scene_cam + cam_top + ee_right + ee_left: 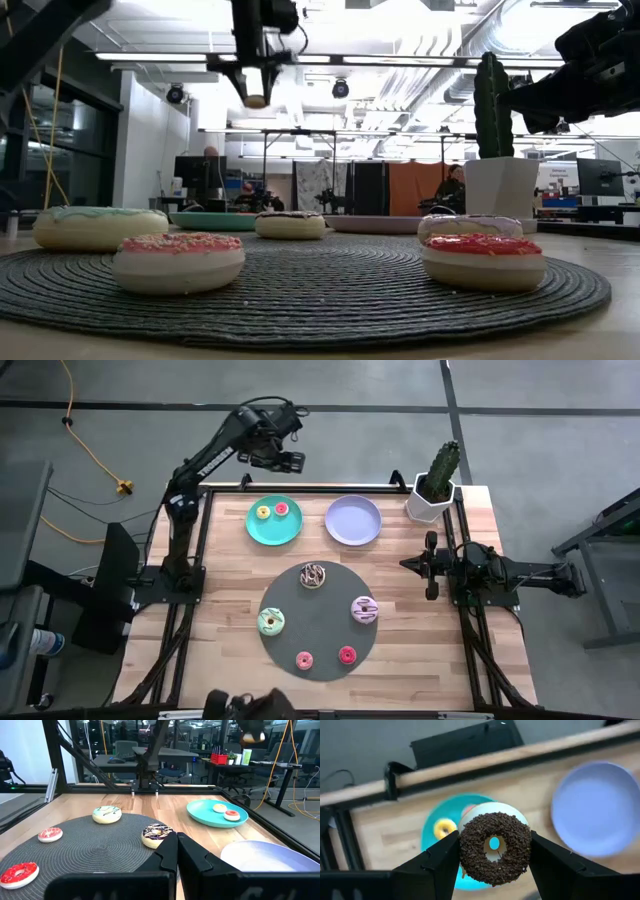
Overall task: Pick & Place donuts
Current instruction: Put the small black donut on the green plate
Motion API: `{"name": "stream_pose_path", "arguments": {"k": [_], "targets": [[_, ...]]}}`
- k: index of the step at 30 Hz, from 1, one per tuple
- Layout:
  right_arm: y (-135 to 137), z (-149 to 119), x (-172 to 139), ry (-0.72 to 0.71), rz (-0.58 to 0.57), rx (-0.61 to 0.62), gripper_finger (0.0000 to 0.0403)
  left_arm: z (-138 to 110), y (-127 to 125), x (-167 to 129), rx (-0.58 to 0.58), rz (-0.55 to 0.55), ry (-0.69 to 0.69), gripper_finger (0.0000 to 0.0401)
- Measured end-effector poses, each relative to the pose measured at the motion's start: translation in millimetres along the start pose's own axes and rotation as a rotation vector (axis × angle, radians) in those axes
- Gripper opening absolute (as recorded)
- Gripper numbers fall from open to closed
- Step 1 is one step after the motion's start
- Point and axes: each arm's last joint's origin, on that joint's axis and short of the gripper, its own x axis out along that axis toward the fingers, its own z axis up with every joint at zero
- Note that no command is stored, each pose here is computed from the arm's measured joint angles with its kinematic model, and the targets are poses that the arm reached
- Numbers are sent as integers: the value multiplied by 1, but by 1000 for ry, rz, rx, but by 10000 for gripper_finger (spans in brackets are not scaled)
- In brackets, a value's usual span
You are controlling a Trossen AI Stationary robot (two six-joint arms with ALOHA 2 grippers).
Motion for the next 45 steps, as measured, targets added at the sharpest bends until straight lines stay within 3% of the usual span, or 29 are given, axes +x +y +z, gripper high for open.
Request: {"name": "stream_pose_path", "arguments": {"k": [4,10,17,20,23,29,39,45], "targets": [[0,0,0,0,0,0,0,-27,-4,-2,-19,6,61,209],[0,0,0,0,0,0,0,-86,-4,32,-34,163,157,209],[0,0,0,0,0,0,0,-111,3,83,-152,63,150,209],[0,0,0,0,0,0,0,-120,6,102,-194,83,163,209],[0,0,0,0,0,0,0,-126,7,121,-259,65,135,209],[0,0,0,0,0,0,0,-141,16,142,-347,127,125,209],[0,0,0,0,0,0,0,-144,31,162,-394,147,122,212],[0,0,0,0,0,0,0,-134,40,165,-360,118,139,252]]}}
